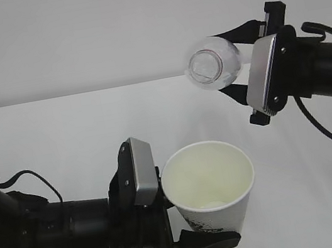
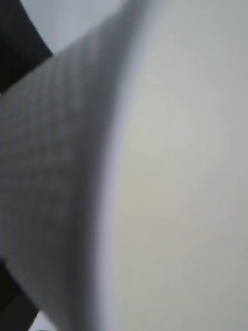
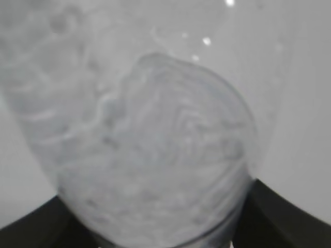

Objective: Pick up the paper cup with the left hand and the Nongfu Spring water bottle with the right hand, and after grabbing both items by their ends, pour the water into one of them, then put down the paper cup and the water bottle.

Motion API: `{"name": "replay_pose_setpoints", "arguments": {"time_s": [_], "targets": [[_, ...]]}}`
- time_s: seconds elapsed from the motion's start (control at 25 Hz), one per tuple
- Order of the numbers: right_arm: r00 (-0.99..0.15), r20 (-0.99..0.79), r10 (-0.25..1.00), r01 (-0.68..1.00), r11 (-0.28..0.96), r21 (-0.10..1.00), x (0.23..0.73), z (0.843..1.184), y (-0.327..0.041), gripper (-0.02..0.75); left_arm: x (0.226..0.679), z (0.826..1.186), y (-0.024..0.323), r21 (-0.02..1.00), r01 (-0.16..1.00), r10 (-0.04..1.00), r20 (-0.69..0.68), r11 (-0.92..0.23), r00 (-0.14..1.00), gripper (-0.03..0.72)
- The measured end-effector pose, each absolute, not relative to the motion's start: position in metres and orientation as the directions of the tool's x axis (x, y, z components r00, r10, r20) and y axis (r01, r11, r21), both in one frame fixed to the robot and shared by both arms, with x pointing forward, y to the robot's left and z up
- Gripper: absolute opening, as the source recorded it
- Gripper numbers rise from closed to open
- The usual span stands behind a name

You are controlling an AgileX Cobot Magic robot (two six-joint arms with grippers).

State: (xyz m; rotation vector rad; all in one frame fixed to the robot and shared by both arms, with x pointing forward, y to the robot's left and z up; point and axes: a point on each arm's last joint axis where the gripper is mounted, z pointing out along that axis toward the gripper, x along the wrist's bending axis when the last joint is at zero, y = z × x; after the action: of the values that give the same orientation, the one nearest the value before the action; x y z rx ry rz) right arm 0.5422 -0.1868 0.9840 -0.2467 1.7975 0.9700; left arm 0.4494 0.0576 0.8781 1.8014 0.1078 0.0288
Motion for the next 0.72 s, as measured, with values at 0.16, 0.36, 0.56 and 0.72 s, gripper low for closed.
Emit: {"name": "replay_pose_setpoints", "arguments": {"time_s": [0.16,0.36,0.56,0.72], "targets": [[-0.427,-0.868,0.252,-0.578,0.662,0.477,0.5428,0.9844,-0.1873,0.482,0.4481,0.8778,0.0576,0.971,0.067,0.078,-0.050,-0.230,0.996,0.549],[-0.405,-0.885,0.230,-0.592,0.672,0.445,0.5430,0.9845,-0.1874,0.482,0.4481,0.8778,0.0576,0.971,0.069,0.078,-0.053,-0.230,0.996,0.549],[-0.386,-0.895,0.223,-0.595,0.681,0.427,0.5437,0.9850,-0.1880,0.482,0.4487,0.8780,0.0576,0.971,0.070,0.085,-0.052,-0.228,0.995,0.549],[-0.363,-0.908,0.209,-0.601,0.692,0.400,0.5443,0.9854,-0.1886,0.482,0.4497,0.8782,0.0576,0.972,0.055,0.092,-0.035,-0.227,0.995,0.549]]}}
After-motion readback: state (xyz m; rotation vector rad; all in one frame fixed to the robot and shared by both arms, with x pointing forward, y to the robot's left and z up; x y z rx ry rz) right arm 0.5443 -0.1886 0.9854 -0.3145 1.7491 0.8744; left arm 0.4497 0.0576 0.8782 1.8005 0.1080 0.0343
